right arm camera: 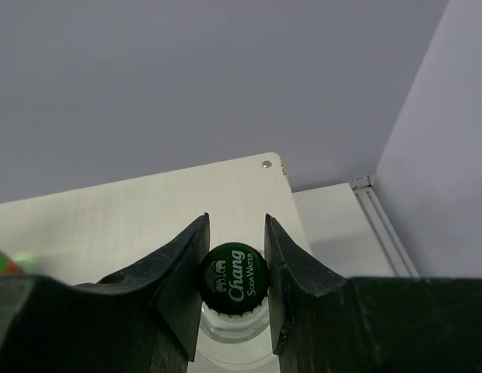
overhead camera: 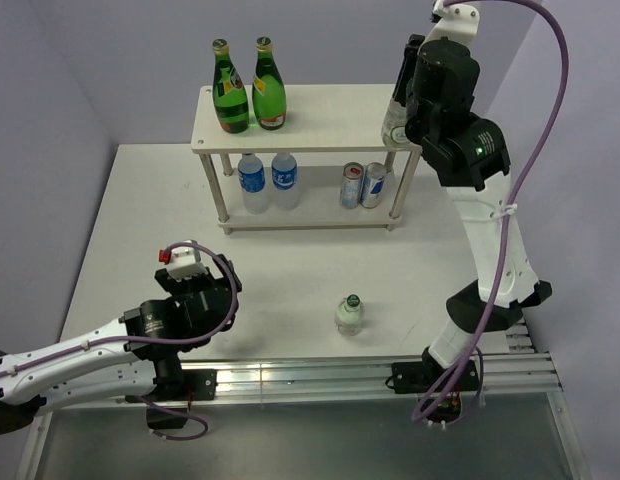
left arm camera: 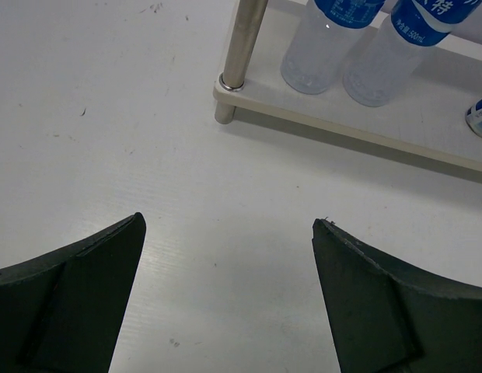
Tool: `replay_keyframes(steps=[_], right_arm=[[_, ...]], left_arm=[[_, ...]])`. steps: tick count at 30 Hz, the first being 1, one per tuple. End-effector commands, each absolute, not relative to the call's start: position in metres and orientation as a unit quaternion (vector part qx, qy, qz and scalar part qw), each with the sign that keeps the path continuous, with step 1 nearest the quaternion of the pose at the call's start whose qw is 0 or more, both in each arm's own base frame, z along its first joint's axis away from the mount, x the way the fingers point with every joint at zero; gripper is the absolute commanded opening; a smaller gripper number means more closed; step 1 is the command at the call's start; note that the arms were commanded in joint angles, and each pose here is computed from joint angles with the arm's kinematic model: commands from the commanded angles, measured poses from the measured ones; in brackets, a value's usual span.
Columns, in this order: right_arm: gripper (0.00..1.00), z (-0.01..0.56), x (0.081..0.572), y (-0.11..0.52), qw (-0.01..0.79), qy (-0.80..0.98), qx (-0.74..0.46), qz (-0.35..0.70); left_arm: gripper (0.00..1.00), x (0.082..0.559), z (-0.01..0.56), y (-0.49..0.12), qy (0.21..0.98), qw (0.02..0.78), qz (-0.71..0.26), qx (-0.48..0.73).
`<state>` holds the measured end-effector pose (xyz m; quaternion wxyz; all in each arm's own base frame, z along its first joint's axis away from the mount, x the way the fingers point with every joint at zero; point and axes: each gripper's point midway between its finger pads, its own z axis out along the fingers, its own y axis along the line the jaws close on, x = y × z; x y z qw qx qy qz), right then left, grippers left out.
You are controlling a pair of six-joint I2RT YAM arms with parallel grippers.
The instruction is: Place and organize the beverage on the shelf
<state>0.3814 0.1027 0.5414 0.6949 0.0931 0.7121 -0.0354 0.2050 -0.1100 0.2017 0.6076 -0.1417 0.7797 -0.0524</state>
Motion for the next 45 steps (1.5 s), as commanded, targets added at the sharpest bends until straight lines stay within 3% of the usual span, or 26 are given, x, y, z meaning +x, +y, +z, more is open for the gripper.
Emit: replay_keyframes(steps=[1,39,44,45], right_arm=[[0.00,0.601,0.376,0.092,0.757,0.641,0.126,0.014],[0.00,0.535,0.473,0.118,0.733,0.671,0.105,-0.017],[0.38,0.528,0.473,0.120,0.728,0.679,0.098,-0.015],[0.57,0.529,0.471,0.118,0.728,0.678,0.100,-0.013]], left_arm=[[0.95,0.206,0.216,-0.109,0.770,0.615,-0.060,-0.160],[0.95,0.201,0.215,-0.110,0.770,0.610,-0.086,-0.164],[0.95,0.201,0.214,-0.110,0.771,0.609,-0.085,-0.163],[0.95,0.201,0.214,-0.110,0.771,0.609,-0.085,-0.163]])
